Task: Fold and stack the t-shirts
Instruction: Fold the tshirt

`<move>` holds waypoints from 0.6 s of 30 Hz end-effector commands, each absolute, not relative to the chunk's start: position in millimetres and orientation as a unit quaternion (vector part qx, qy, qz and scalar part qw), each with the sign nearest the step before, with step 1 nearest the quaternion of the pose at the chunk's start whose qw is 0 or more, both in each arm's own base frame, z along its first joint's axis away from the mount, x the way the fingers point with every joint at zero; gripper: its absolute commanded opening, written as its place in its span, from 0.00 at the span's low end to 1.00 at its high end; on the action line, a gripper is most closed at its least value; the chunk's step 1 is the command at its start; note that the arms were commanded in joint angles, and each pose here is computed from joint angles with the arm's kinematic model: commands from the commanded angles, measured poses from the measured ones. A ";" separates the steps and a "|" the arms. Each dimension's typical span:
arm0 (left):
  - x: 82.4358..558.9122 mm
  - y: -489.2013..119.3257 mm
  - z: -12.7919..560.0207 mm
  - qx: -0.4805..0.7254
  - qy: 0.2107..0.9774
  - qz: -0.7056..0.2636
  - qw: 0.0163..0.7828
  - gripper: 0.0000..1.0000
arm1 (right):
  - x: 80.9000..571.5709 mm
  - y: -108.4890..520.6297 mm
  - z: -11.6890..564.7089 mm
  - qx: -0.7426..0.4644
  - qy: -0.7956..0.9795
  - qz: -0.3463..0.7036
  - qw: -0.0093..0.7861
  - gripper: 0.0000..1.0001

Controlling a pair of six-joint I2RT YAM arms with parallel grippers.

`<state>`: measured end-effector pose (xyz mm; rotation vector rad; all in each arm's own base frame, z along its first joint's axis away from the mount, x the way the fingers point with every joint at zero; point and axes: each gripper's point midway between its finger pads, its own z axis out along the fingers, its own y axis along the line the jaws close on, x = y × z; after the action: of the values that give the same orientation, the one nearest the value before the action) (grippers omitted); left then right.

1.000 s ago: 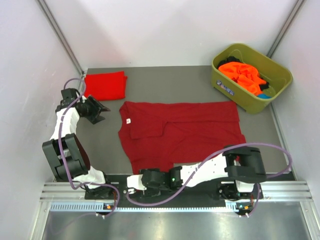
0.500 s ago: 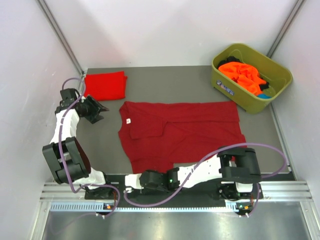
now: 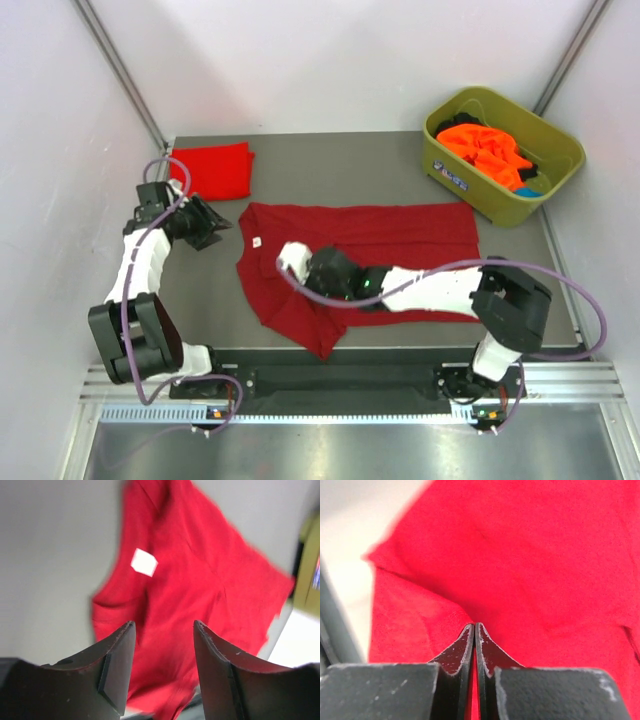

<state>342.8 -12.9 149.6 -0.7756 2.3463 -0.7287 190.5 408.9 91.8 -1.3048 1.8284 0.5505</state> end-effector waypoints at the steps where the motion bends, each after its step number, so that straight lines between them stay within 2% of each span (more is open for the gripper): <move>1: 330.8 -53.0 153.8 -0.196 0.882 -0.312 0.295 0.55 | 211.0 408.3 94.1 -0.470 0.747 0.284 0.373 0.00; 5: 314.0 -87.0 139.7 -0.140 0.902 -0.311 0.265 0.54 | 233.2 395.0 72.7 -0.425 0.784 0.318 0.323 0.00; 9: 295.2 -115.5 137.1 -0.083 0.920 -0.297 0.241 0.53 | 257.4 374.7 79.5 -0.363 0.810 0.322 0.327 0.05; 13: 274.0 -122.8 133.5 -0.045 0.932 -0.283 0.222 0.52 | 260.1 352.2 101.1 -0.324 0.826 0.303 0.347 0.30; 18: 253.8 -124.2 116.0 -0.039 0.941 -0.276 0.194 0.51 | 227.6 343.7 122.6 -0.357 0.801 0.313 0.366 0.36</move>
<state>269.0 -126.7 124.7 -0.1521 2.6018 -0.8039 245.3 339.0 92.2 -0.8908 2.1552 0.7556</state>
